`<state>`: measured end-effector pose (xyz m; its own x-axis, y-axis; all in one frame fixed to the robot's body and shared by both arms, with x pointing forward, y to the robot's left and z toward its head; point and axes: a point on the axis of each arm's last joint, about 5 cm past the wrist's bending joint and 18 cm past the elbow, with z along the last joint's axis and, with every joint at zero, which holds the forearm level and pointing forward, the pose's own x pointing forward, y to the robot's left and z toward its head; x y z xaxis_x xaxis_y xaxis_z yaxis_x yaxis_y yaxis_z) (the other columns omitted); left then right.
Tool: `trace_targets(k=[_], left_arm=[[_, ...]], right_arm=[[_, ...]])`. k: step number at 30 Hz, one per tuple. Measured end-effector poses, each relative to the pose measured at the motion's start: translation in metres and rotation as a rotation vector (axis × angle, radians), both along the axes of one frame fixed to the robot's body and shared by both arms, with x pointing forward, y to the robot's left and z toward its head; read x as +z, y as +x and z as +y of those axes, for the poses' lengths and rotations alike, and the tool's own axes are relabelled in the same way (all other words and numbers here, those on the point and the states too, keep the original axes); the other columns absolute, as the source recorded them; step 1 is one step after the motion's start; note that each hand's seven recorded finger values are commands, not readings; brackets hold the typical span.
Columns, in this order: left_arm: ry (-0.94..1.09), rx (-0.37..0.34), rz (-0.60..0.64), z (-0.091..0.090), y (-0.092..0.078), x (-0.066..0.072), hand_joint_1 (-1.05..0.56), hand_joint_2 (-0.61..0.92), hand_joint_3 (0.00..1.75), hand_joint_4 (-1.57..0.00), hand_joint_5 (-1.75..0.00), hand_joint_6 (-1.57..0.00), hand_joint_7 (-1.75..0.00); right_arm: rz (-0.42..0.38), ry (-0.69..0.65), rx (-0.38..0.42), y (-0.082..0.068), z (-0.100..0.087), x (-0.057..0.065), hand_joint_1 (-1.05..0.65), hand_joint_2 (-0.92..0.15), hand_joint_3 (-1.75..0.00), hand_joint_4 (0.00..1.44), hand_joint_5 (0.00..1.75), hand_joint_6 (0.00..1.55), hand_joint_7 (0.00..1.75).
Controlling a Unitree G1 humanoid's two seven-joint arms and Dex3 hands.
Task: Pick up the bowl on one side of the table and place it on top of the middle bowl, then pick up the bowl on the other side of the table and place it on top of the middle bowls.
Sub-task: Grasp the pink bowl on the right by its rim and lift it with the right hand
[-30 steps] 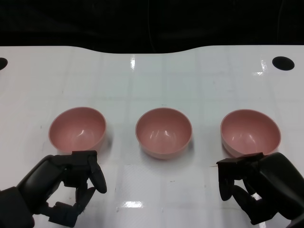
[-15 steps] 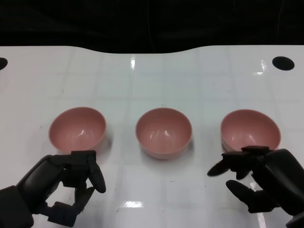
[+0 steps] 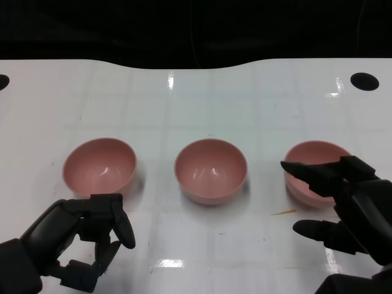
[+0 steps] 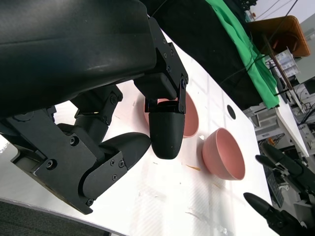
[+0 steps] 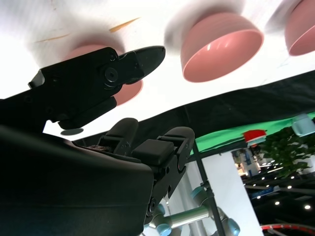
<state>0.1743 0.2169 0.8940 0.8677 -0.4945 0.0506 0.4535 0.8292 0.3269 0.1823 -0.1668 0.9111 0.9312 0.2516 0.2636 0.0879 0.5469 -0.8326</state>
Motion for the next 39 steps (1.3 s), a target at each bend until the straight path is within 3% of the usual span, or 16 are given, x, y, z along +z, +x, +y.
trace_targets(k=[10, 18, 23, 28, 33, 36, 37, 38, 39], left_arm=[[0.000, -0.005, -0.003, -0.001, -0.002, 0.001, -0.17, 0.41, 1.36, -0.88, -1.71, -0.81, -1.47], [-0.002, -0.010, -0.009, -0.002, -0.003, 0.001, -0.18, 0.41, 1.35, -0.89, -1.71, -0.81, -1.47], [-0.001, -0.011, -0.008, -0.002, -0.003, 0.000, -0.17, 0.41, 1.34, -0.89, -1.71, -0.82, -1.46], [-0.004, -0.014, -0.012, -0.003, -0.004, 0.000, -0.16, 0.41, 1.33, -0.89, -1.70, -0.81, -1.46], [-0.005, -0.018, -0.022, -0.003, -0.005, 0.000, -0.18, 0.42, 1.32, -0.89, -1.69, -0.81, -1.45], [-0.005, -0.017, -0.021, -0.003, -0.005, -0.001, -0.19, 0.44, 1.30, -0.89, -1.68, -0.82, -1.44], [-0.005, -0.017, -0.020, -0.003, -0.005, -0.001, -0.20, 0.44, 1.30, -0.89, -1.67, -0.82, -1.43], [-0.005, -0.017, -0.020, -0.003, -0.005, -0.001, -0.20, 0.44, 1.30, -0.89, -1.67, -0.83, -1.43], [-0.006, -0.017, -0.019, -0.003, -0.005, -0.001, -0.19, 0.44, 1.29, -0.89, -1.67, -0.83, -1.43]], right_arm=[[0.113, -0.163, -0.094, 0.005, 0.000, 0.010, -0.62, -0.81, 0.00, 0.04, 0.69, 0.32, 0.01], [0.167, -0.298, -0.097, 0.022, 0.004, 0.004, -0.63, -0.84, 0.00, 0.10, 0.59, 0.33, 0.01], [0.213, -0.366, -0.092, 0.034, 0.006, -0.006, -0.61, -0.84, 0.00, 0.14, 0.54, 0.36, 0.01], [0.259, -0.425, -0.093, 0.054, 0.007, -0.022, -0.57, -0.86, 0.00, 0.34, 0.33, 0.42, 0.01], [0.268, -0.470, -0.074, 0.064, 0.009, -0.036, -0.53, -0.89, -0.01, 0.46, 0.25, 0.49, 0.02], [0.261, -0.479, -0.061, 0.069, 0.009, -0.042, -0.35, -0.91, 0.00, 0.76, 0.40, 0.73, 0.08], [0.254, -0.478, -0.057, 0.071, 0.008, -0.044, -0.30, -0.91, 0.00, 0.78, 0.58, 0.83, 0.05], [0.246, -0.474, -0.055, 0.072, 0.008, -0.044, -0.29, -0.91, 0.00, 0.78, 0.66, 0.87, 0.04], [0.236, -0.465, -0.050, 0.073, 0.008, -0.046, -0.23, -0.91, -0.02, 0.83, 0.99, 1.03, 0.09]])
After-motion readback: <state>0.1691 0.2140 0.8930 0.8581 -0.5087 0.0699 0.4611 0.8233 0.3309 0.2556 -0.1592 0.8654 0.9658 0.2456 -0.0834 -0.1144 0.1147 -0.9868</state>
